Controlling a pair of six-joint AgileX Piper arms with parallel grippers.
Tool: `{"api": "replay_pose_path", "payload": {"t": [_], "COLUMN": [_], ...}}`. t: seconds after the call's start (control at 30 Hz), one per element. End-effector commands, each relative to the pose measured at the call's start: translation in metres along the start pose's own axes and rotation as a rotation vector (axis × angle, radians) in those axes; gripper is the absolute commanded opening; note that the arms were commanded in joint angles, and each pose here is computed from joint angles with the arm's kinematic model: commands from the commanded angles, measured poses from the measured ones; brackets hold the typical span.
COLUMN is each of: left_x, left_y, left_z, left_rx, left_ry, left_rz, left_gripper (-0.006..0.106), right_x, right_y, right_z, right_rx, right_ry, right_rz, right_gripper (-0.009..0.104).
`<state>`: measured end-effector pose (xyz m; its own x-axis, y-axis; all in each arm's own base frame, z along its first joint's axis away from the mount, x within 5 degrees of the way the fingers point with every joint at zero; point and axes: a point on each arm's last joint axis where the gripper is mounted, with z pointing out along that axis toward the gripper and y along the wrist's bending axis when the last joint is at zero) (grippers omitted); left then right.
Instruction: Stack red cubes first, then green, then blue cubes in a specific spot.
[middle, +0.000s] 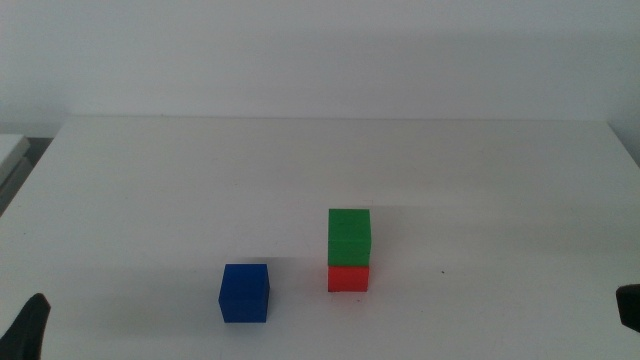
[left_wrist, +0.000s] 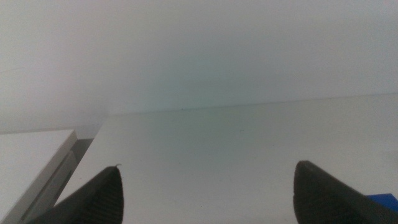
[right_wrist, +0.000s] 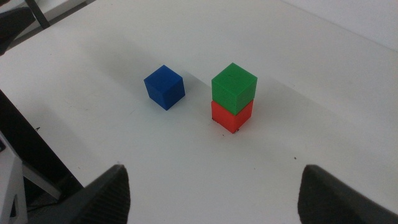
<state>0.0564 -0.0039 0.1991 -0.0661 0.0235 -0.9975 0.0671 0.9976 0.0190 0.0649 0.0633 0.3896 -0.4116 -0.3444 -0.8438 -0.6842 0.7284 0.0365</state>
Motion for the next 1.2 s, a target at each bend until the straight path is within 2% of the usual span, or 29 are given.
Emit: {"api": "replay_pose_path", "payload": {"t": [0.0,0.07,0.13,0.17,0.3,0.4,0.57,0.7,0.8,0.93,1.17], "left_x": [-0.001,-0.001,-0.023,-0.041,-0.108,-0.148,-0.159,-0.146,-0.132,-0.12,-0.101], "left_y": [0.0,0.0,-0.002,-0.002,-0.005,-0.01,-0.013,-0.032,-0.055,-0.079,-0.1], "left_z": [0.0,0.0,0.004,0.008,0.033,0.052,0.096,0.13,0.143,0.156,0.179], "left_rx": [-0.003,-0.001,0.021,0.026,0.059,0.128,0.152,0.173,0.123,0.053,0.085], "left_ry": [-0.013,-0.008,0.073,0.12,0.418,0.653,1.03,1.154,1.235,1.21,1.196], "left_rz": [0.01,-0.011,-0.151,-0.158,-0.158,-0.133,-0.154,-0.148,-0.162,-0.128,-0.179], "left_gripper": [0.094,0.094,0.094,0.094,0.094,0.094,0.092,0.092,0.092,0.092,0.092], "right_x": [0.001,0.001,0.001,0.001,0.001,0.001,0.001,0.001,0.001,0.001,0.001], "right_y": [-0.001,-0.001,-0.001,-0.001,-0.001,-0.001,-0.001,-0.001,-0.001,-0.001,-0.001], "right_z": [0.0,0.0,0.0,0.0,0.0,0.0,0.0,0.0,0.0,0.0,0.0], "right_rx": [0.007,0.007,0.007,0.007,0.007,0.007,0.007,0.007,0.007,0.007,0.007], "right_ry": [-0.006,-0.006,-0.006,-0.006,-0.006,-0.006,-0.006,-0.006,-0.006,-0.006,-0.006], "right_rz": [0.001,0.001,0.001,0.001,0.001,0.001,0.002,0.002,0.002,0.002,0.002], "right_gripper": [0.085,0.085,0.085,0.085,0.085,0.085,0.085,0.085,0.085,0.085,0.085]}}
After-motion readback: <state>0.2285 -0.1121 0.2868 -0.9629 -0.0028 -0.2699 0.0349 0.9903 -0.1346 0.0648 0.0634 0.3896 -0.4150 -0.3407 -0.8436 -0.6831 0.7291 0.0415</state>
